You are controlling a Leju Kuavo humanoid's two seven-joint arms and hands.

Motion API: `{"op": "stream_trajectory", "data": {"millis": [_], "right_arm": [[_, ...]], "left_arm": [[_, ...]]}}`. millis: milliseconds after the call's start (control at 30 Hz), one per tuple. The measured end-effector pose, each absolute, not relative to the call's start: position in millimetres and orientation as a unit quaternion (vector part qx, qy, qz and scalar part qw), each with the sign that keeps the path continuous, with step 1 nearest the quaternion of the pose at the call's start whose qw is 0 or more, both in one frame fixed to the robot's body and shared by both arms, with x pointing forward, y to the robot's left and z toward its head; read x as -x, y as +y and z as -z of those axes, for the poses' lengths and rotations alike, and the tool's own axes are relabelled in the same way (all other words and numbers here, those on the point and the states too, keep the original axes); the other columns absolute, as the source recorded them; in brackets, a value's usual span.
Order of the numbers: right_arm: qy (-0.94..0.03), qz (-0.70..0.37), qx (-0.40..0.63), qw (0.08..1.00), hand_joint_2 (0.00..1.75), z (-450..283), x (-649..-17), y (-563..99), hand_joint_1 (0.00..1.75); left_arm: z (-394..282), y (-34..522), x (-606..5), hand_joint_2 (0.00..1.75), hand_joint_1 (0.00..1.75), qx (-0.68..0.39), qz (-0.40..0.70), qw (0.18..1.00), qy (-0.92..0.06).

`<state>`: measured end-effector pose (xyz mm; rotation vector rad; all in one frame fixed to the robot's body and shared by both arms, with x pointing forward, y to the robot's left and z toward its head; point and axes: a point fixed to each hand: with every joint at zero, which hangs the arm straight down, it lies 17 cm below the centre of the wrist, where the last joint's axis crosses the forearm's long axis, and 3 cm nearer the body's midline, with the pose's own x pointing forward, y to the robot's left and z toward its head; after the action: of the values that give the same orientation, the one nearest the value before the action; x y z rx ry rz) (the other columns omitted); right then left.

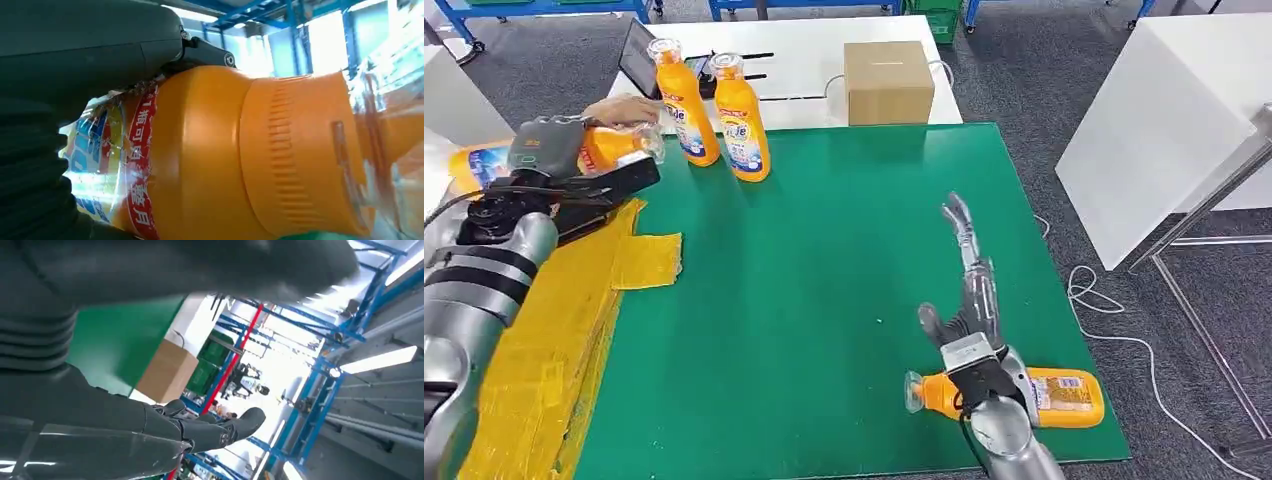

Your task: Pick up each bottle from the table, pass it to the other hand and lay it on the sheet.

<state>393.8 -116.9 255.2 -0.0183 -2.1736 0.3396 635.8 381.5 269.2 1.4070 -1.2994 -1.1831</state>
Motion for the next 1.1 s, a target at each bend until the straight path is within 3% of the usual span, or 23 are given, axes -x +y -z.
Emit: {"op": "stream_trajectory", "data": {"millis": [100,133,433,700,1100], "right_arm": [[-0.883,-0.133,0.011,0.45,0.0,-260,-392,-122,0.0],[-0.884,-0.132,0.012,0.449,1.75,-261,-392,-124,0.0],[-0.884,-0.125,0.02,0.451,1.75,-260,-393,-134,0.0],[-0.881,-0.129,0.02,0.455,1.75,-259,-394,-134,0.0],[-0.876,-0.131,0.021,0.464,1.75,-254,-396,-134,0.0]], "left_arm": [[-254,403,-636,1.75,1.75,-0.571,0.488,0.441,-0.491],[-251,407,-635,1.75,1.75,-0.574,0.492,0.442,-0.483],[-162,439,-614,1.75,1.75,-0.542,0.565,0.482,-0.393],[-75,411,-579,1.75,1.75,-0.487,0.58,0.524,-0.391],[-49,385,-565,1.75,1.75,-0.437,0.526,0.577,-0.445]]}}
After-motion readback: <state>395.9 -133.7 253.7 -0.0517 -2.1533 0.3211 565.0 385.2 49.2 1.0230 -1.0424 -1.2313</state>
